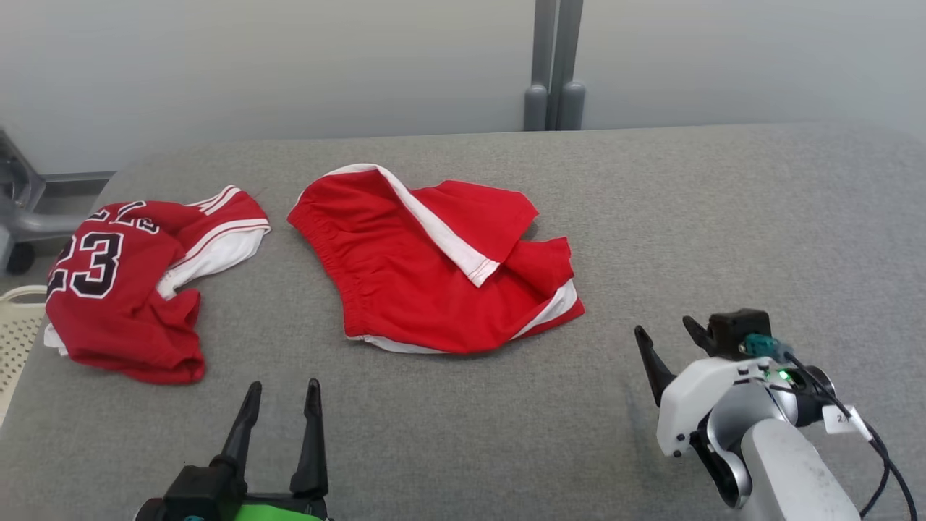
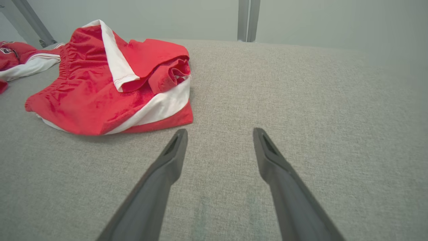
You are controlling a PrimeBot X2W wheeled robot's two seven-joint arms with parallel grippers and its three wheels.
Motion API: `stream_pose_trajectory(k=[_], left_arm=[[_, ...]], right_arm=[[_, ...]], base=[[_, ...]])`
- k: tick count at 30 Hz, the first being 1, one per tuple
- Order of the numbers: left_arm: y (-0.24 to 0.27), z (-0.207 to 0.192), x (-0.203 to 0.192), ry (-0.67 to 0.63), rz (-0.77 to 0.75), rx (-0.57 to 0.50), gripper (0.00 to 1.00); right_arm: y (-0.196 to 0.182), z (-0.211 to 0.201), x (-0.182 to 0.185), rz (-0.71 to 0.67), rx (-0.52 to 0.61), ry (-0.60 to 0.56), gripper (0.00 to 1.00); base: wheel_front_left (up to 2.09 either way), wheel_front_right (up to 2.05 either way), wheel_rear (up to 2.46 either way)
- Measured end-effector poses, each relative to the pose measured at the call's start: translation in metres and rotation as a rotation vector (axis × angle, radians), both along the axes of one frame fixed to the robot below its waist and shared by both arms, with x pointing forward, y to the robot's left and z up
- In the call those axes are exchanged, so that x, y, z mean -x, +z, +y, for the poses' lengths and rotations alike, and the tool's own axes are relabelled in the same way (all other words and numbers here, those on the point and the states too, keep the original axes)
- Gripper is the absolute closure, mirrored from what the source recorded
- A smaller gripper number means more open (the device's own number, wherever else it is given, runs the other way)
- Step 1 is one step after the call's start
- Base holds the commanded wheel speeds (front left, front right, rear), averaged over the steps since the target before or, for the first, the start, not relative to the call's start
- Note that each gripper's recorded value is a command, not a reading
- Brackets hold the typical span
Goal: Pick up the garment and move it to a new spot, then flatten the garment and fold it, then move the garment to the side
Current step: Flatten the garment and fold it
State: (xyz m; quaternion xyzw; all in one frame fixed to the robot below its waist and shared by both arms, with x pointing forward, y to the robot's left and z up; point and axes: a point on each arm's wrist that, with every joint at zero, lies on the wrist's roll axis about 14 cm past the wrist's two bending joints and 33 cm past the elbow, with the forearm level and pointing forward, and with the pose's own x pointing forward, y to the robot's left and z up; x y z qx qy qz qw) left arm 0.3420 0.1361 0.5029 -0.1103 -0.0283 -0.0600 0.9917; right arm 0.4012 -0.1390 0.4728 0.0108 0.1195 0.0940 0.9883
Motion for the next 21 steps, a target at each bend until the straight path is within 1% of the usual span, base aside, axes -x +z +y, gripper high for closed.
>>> stream_pose_trajectory(k=[4,9,16,21], left_arm=[[-0.001,0.000,0.010,-0.021,-0.003,0.002,0.00],[-0.007,0.009,0.015,-0.003,0.011,-0.014,0.00],[-0.011,0.018,0.013,0.024,0.026,-0.032,0.00],[-0.016,0.022,0.009,0.036,0.043,-0.045,0.00]], right_arm=[[0.000,0.013,-0.021,0.041,0.026,0.042,0.00],[-0.003,0.017,-0.049,0.093,0.038,0.061,0.00],[-0.029,0.025,-0.077,0.195,0.061,0.089,0.00],[-0.043,0.037,-0.095,0.228,0.061,0.112,0.00]], base=[[0.00,0.00,0.00],[0.00,0.00,0.00],[0.00,0.00,0.00],[0.00,0.00,0.00]])
